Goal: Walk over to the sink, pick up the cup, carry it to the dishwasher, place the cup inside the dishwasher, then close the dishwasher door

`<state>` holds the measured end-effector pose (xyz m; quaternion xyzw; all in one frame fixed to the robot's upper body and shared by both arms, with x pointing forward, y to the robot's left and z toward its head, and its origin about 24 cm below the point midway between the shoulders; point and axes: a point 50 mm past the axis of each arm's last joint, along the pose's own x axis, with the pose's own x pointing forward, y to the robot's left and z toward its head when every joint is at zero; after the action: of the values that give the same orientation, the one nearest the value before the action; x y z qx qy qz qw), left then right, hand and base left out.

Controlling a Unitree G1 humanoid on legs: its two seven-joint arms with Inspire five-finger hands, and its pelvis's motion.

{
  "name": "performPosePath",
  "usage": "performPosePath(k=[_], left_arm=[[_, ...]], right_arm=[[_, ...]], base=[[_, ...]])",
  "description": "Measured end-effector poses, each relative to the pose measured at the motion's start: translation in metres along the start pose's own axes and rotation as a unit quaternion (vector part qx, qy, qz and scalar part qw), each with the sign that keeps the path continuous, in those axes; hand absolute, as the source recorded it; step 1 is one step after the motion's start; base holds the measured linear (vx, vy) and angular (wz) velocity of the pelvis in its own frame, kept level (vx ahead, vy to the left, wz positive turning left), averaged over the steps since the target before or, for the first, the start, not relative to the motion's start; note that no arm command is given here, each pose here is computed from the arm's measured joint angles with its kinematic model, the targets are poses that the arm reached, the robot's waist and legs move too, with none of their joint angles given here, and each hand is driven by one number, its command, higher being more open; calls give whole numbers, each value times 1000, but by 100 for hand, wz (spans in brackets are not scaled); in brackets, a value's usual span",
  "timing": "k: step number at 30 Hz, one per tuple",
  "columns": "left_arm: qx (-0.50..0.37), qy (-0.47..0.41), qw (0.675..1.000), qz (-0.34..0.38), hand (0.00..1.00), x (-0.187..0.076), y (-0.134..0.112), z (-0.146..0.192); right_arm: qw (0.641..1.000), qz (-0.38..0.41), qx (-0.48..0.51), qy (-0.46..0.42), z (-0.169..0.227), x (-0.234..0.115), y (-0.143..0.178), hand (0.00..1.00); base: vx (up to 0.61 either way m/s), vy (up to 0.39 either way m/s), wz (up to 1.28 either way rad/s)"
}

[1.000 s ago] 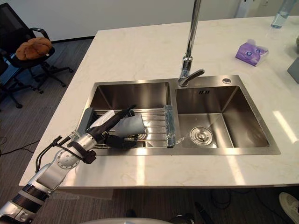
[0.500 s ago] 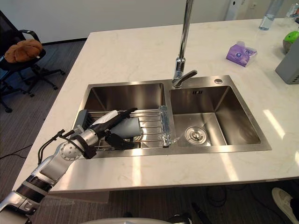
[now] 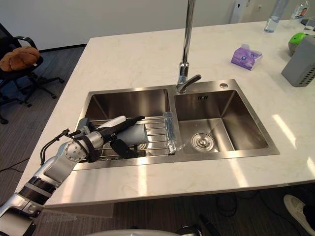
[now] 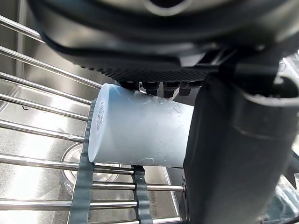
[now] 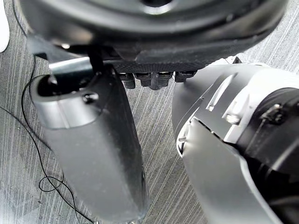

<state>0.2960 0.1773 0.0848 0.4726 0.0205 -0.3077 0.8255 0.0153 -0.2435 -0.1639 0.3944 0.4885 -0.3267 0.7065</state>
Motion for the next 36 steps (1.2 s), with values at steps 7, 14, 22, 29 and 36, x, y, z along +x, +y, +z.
performPosePath(k=[7, 14, 22, 29, 36], left_arm=[[7, -1, 1000, -11, 100, 2, 2, -1], [17, 0, 1000, -17, 100, 2, 1, 0], [38, 5, 999, -17, 100, 6, 3, 3], [70, 23, 997, -7, 100, 10, -3, 2], [89, 46, 995, 9, 100, 19, -10, -2]], right_arm=[[1000, 1, -13, 3, 0, 0, 1, 100], [1000, 3, -16, 3, 0, 0, 2, 100], [1000, 3, -18, 2, 1, 0, 2, 100], [1000, 2, -26, 4, 1, 1, 4, 100], [1000, 2, -25, 5, 1, 0, 4, 100]], base=[[0, 0, 0], [0, 0, 0], [0, 0, 0], [0, 0, 0], [0, 0, 0]])
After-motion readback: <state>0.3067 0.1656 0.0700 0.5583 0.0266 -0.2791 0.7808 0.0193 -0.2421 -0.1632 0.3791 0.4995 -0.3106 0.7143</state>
